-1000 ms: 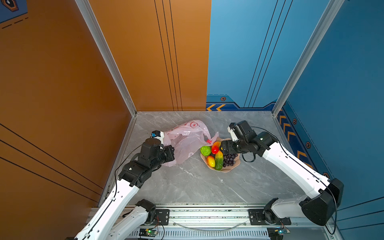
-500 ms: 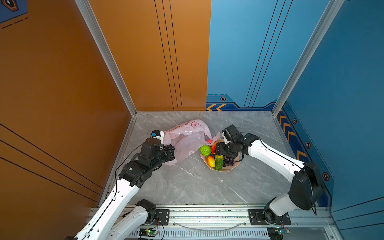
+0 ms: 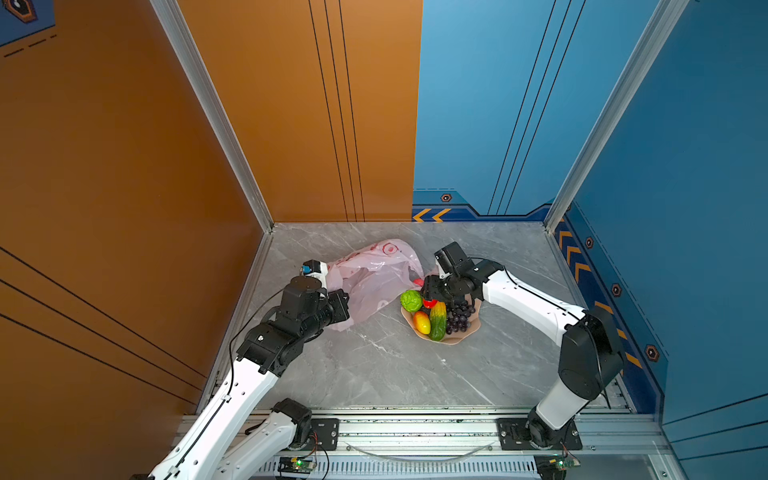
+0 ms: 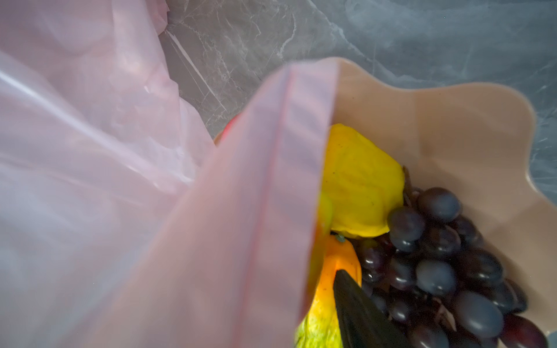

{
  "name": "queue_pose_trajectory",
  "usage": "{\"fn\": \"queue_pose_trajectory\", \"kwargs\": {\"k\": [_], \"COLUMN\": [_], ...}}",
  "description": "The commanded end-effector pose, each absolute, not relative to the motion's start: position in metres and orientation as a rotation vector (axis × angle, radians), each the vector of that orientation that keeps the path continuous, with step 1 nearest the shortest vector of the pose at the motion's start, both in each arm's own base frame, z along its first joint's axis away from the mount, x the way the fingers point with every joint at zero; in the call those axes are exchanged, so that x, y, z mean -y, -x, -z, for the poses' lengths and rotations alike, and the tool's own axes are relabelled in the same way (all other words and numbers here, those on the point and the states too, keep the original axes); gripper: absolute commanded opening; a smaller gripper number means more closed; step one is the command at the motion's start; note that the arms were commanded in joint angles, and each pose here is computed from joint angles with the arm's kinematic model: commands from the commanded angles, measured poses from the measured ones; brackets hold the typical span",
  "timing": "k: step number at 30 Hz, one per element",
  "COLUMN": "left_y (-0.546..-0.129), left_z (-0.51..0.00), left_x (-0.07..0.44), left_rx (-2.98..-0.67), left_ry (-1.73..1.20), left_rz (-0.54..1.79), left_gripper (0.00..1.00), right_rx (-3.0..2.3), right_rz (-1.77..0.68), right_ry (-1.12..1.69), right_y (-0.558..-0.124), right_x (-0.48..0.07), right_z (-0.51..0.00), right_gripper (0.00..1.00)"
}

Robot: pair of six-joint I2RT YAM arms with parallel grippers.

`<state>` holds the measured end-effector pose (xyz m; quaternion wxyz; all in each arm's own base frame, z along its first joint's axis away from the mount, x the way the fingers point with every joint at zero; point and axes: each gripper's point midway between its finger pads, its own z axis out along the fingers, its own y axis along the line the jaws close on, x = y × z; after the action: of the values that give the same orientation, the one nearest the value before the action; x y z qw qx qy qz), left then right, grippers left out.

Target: Place the fruits into the plastic bag

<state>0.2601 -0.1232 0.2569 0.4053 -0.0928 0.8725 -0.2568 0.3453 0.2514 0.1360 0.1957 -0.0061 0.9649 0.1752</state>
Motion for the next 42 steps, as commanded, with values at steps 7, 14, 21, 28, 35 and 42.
{"fn": "queue_pose_trajectory", "kwargs": {"k": [7,14,21,28,35,42], "left_y": [-0.258,-0.259,-0.258,-0.259,-0.26,-0.258], "left_z": [-0.258,-0.258,-0.259,-0.258,-0.26,-0.261], "left_x": [0.121,0.121,0.12,0.12,0.12,0.12], "left_rx": [-2.199,-2.201,-2.197,-2.199,-2.195,-2.192], "left_ry": [0.248,0.251,0.252,0.253,0.254,0.253], "left_rz": [0.636,0.636,0.634,0.633,0.635,0.636], "left_gripper": [0.0,0.0,0.0,0.0,0.0,0.0], "right_rx": [-2.706,-2.722,-2.713,-2.682,-2.648,-2.626], "right_rz": [-0.483,-0.502,-0.507,-0.515,-0.521,-0.495], "right_ry": [-0.011,-0.01,-0.018,-0.033,-0.07,-0.134], "right_y": [-0.357,-0.358,-0.357,-0.353,-0.34,-0.32], "right_x": [-0.253,-0.257,-0.255,-0.249,-0.226,-0.18], "right_z": [-0.131,-0.124,-0.127,-0.139,-0.16,-0.178], "right_gripper": [0.58,0.56,0.42,0.34,0.33,0.33]}}
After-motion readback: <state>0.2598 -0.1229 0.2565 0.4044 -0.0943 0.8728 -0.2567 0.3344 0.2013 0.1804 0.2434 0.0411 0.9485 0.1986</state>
